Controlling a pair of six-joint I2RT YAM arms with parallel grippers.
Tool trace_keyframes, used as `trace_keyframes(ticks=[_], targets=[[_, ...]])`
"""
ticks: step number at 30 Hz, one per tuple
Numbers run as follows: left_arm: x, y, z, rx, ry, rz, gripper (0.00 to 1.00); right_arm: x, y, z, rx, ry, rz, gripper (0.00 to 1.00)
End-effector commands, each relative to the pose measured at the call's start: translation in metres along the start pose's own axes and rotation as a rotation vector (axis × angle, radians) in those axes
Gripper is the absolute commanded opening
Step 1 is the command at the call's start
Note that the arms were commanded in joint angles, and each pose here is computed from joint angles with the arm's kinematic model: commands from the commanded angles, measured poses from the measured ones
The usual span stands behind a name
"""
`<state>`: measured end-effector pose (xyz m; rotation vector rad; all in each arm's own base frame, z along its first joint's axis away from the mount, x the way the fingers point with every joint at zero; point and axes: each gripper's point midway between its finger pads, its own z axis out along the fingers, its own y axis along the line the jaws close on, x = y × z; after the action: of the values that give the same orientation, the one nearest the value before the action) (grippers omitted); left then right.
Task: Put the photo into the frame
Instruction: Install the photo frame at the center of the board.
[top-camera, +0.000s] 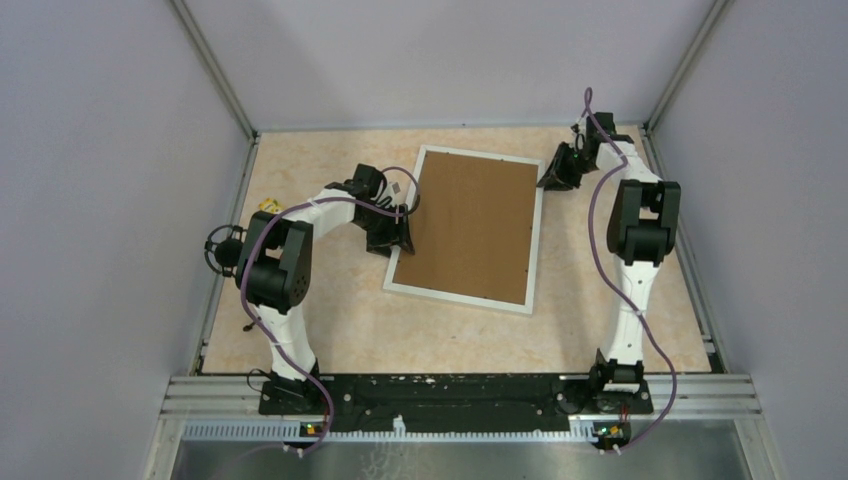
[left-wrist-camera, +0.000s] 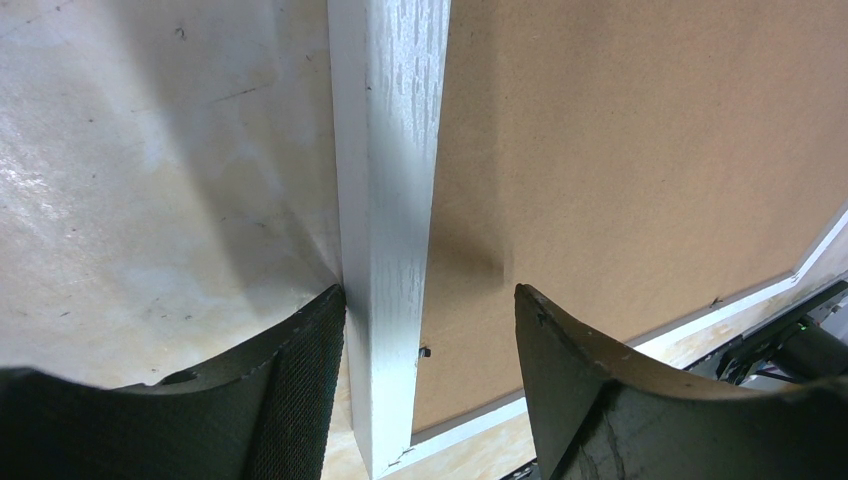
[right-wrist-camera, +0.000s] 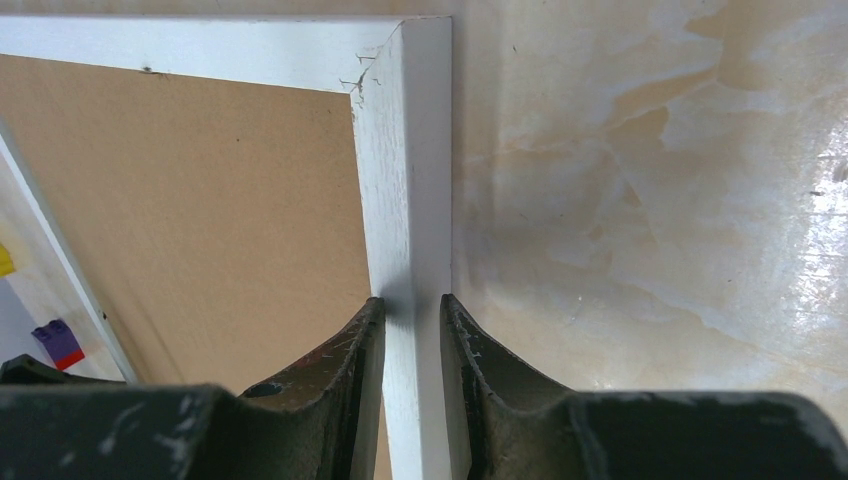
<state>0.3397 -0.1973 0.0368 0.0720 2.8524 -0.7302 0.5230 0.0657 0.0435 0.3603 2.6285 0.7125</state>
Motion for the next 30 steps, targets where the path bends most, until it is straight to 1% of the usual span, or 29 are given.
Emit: trace_keyframes(ticks=[1,8,11,15,20,25,30], targets=[[-0.003,-0.014,0.000,0.061,-0.002,0.018,0.67,0.023,-0.015,0.021,0.048,0.070,-0.015,0.26],[-0.003,-0.014,0.000,0.061,-0.003,0.019,0.67,0.032,-0.015,0.026,0.079,0.089,-0.028,0.27],[-0.003,-0.013,0.000,0.060,-0.002,0.018,0.67,0.038,-0.031,0.028,0.165,0.103,-0.006,0.27],[-0.003,-0.014,0.000,0.063,-0.001,0.018,0.67,0.061,-0.033,0.041,0.238,0.166,-0.018,0.28],[-0.004,-0.014,-0.001,0.061,-0.005,0.020,0.67,0.076,-0.033,0.053,0.284,0.202,-0.026,0.28],[-0.004,-0.015,-0.002,0.062,-0.008,0.022,0.67,0.078,-0.045,0.056,0.398,0.206,-0.035,0.28],[-0.004,-0.016,-0.004,0.065,-0.011,0.024,0.67,0.075,-0.050,0.058,0.537,0.215,-0.118,0.31]])
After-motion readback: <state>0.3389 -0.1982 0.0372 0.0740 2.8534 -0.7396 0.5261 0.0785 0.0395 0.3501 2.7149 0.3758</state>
